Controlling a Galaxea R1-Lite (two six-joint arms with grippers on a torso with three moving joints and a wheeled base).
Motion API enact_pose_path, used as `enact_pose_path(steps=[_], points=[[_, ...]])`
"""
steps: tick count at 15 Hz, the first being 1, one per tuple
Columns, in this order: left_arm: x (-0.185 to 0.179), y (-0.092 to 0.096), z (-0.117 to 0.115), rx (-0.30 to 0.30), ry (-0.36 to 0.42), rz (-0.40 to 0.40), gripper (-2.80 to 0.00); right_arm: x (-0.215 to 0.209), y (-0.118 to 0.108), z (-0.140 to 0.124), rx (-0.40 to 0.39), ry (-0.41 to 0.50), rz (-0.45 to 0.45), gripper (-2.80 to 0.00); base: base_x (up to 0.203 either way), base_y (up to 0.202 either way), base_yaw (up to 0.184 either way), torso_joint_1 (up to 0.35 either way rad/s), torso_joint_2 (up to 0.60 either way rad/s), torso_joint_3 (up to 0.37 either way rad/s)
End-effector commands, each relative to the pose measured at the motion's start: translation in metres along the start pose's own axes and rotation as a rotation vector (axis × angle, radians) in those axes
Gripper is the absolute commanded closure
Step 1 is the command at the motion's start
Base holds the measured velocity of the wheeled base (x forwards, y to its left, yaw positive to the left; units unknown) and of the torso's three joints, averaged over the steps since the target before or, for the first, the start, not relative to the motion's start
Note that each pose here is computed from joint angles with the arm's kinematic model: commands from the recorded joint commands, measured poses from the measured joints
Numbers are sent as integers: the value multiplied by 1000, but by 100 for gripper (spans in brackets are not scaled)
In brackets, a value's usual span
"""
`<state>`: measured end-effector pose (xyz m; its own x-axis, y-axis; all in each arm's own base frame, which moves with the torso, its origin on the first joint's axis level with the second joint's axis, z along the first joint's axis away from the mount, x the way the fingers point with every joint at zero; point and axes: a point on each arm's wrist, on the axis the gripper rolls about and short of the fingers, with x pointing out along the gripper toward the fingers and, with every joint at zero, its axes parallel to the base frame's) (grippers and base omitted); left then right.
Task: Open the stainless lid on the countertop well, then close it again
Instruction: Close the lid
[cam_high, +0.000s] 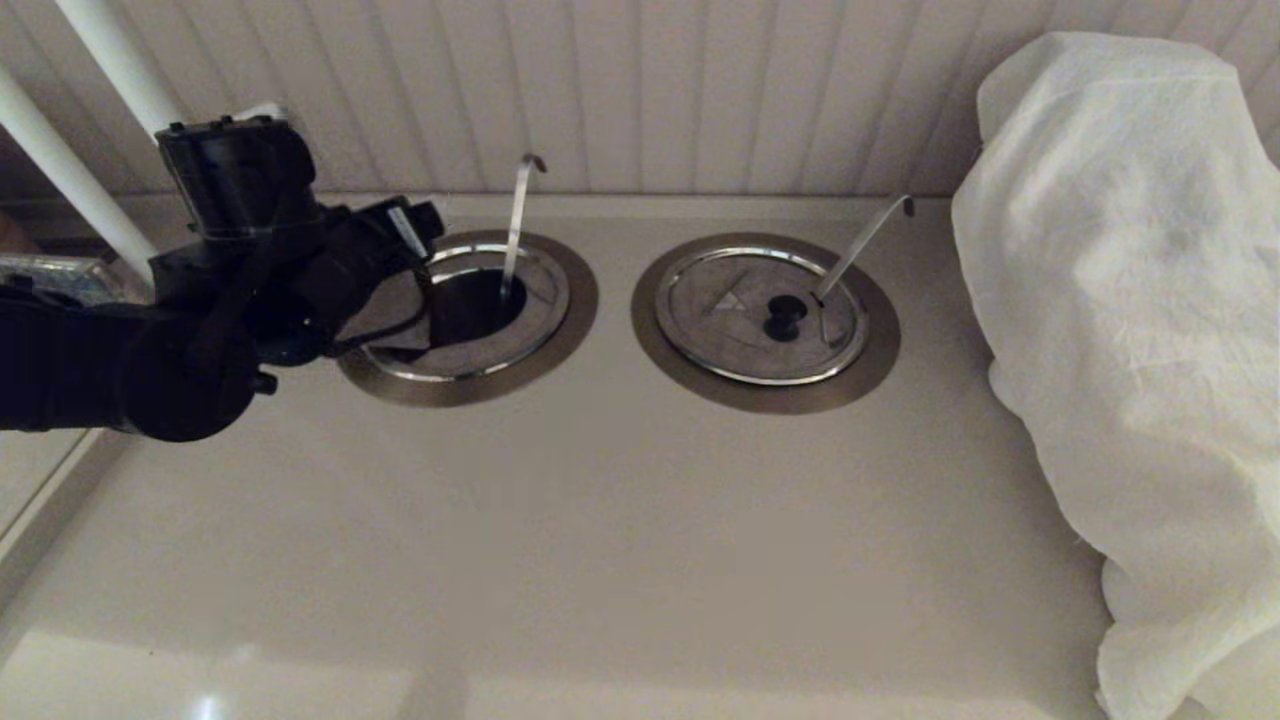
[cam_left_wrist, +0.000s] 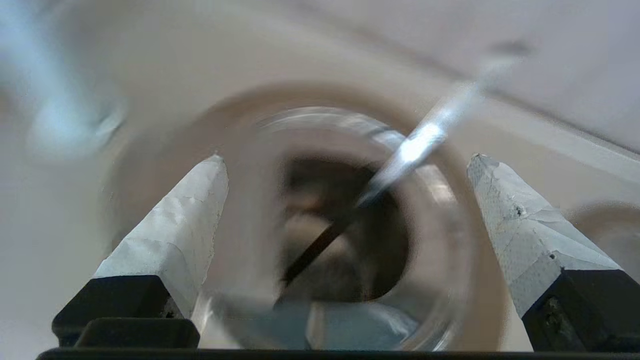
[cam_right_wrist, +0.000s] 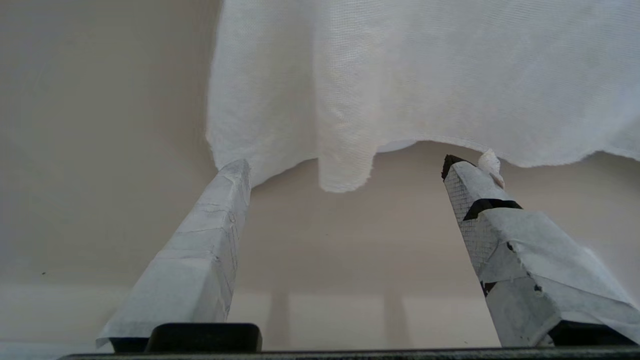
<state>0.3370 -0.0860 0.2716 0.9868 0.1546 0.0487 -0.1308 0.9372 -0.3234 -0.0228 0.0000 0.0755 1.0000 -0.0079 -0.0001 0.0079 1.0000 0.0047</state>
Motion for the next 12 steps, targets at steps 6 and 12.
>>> enact_pose_path(steps=[6, 12], points=[[10, 57, -42, -262, 175, 216, -280, 0, 0, 0, 0, 0, 0, -280, 0, 0, 0, 0, 0, 0], [22, 67, -50, -341, 190, 198, -280, 0, 0, 0, 0, 0, 0, -280, 0, 0, 0, 0, 0, 0]])
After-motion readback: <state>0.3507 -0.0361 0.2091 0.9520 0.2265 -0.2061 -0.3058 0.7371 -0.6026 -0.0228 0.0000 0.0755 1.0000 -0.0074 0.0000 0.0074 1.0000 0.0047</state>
